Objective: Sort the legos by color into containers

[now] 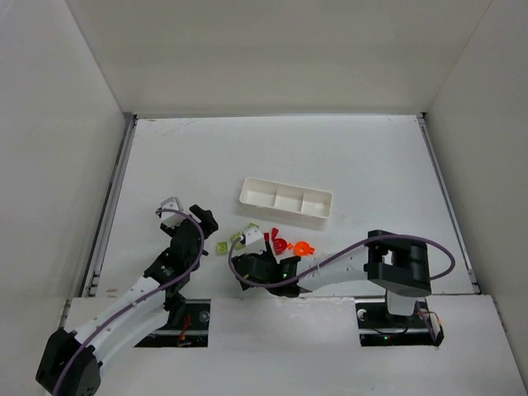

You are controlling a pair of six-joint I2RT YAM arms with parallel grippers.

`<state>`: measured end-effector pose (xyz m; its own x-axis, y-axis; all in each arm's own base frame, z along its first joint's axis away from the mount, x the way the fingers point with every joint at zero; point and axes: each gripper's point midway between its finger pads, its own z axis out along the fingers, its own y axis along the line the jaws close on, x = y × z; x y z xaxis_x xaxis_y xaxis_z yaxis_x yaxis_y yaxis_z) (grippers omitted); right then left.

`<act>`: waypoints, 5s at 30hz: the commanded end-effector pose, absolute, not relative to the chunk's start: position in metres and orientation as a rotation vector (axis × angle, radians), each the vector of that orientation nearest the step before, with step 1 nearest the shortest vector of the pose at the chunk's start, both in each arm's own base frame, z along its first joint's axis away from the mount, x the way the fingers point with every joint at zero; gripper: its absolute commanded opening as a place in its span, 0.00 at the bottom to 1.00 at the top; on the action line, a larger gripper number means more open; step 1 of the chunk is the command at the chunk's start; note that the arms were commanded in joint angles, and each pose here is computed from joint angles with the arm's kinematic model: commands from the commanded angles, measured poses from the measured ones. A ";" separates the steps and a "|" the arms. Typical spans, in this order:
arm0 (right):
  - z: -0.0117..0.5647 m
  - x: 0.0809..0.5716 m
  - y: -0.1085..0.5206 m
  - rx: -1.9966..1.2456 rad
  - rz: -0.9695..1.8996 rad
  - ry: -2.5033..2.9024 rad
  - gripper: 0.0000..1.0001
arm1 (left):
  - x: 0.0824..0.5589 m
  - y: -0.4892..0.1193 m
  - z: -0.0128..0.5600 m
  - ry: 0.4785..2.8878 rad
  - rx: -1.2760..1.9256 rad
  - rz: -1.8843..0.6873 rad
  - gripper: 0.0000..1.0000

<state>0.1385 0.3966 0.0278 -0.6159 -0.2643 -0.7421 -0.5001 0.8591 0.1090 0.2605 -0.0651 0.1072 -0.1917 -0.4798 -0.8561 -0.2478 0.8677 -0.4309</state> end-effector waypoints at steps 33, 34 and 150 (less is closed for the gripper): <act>0.152 0.369 0.289 -0.076 0.352 1.985 0.35 | 0.222 -0.105 0.091 2.006 -0.378 -0.268 0.48; 0.148 0.371 0.290 -0.077 0.350 1.993 0.36 | 0.219 -0.109 0.090 2.020 -0.377 -0.283 0.48; 0.034 0.159 0.228 -0.088 0.272 2.502 0.68 | 0.230 -0.196 0.094 2.125 -0.027 -0.371 0.58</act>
<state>0.1544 0.2062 0.0227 -0.8177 -0.0181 -0.5754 -0.1061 0.9871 0.1197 0.2427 -0.2119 0.1017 -0.5412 -0.1624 -0.8250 0.1670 0.9409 -0.2947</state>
